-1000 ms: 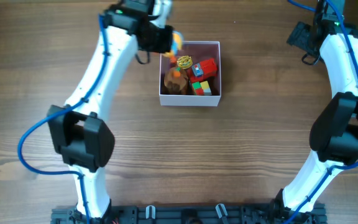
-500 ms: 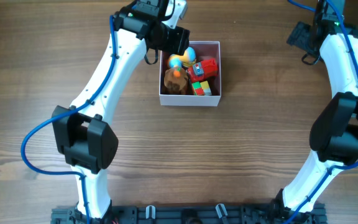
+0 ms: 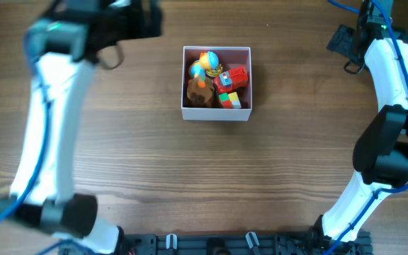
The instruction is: Pack container
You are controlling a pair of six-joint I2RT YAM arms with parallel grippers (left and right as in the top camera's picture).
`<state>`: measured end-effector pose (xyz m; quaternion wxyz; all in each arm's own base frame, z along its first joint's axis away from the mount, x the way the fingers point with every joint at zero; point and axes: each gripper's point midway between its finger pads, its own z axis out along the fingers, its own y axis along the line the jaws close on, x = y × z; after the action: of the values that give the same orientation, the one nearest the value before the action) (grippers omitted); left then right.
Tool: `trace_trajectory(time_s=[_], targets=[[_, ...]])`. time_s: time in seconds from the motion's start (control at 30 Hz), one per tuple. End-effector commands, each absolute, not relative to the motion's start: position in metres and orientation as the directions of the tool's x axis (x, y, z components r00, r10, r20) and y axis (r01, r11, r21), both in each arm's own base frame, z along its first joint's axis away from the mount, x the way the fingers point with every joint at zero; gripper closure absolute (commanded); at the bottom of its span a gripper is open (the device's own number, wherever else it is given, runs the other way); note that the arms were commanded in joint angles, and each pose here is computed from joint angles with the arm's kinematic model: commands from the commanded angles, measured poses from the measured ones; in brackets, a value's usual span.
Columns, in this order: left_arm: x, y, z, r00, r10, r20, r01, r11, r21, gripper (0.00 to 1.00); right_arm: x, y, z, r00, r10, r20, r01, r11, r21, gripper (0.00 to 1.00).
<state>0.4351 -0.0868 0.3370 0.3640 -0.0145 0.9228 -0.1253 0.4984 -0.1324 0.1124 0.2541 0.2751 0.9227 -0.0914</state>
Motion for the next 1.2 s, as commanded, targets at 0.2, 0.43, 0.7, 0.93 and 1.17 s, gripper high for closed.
trace_trajectory(time_s=[0.2,0.43,0.7,0.93,1.17], targets=[[0.355,-0.066,0.311,-0.880,-0.205,-0.429,-0.113,0.967,-0.230,0.00,0.499,-0.129,0.104,-0.725,0.467,-0.506,0.556,0.831,-0.029,0.00],[0.306,-0.044,0.345,-0.838,-0.201,-0.507,-0.148,0.979,-0.143,0.00,0.499,-0.129,0.104,-0.725,0.467,-0.507,0.556,0.831,-0.029,0.00],[0.236,-0.025,0.405,-0.697,-0.230,-0.679,-0.143,0.973,-0.183,0.00,0.499,-0.129,0.104,-0.725,0.467,-0.507,0.556,0.831,-0.029,0.00],[0.221,-0.023,0.414,-0.644,-0.358,-0.677,-0.218,0.933,-0.286,0.00,0.499,-0.129,0.104,-0.725,0.467,-0.507,0.556,0.831,-0.029,0.00],[0.229,-0.024,0.421,-0.619,-0.357,-0.700,-0.205,0.933,-0.296,0.00,0.499,-0.129,0.104,-0.725,0.467,-0.506,0.555,0.831,-0.029,0.00]])
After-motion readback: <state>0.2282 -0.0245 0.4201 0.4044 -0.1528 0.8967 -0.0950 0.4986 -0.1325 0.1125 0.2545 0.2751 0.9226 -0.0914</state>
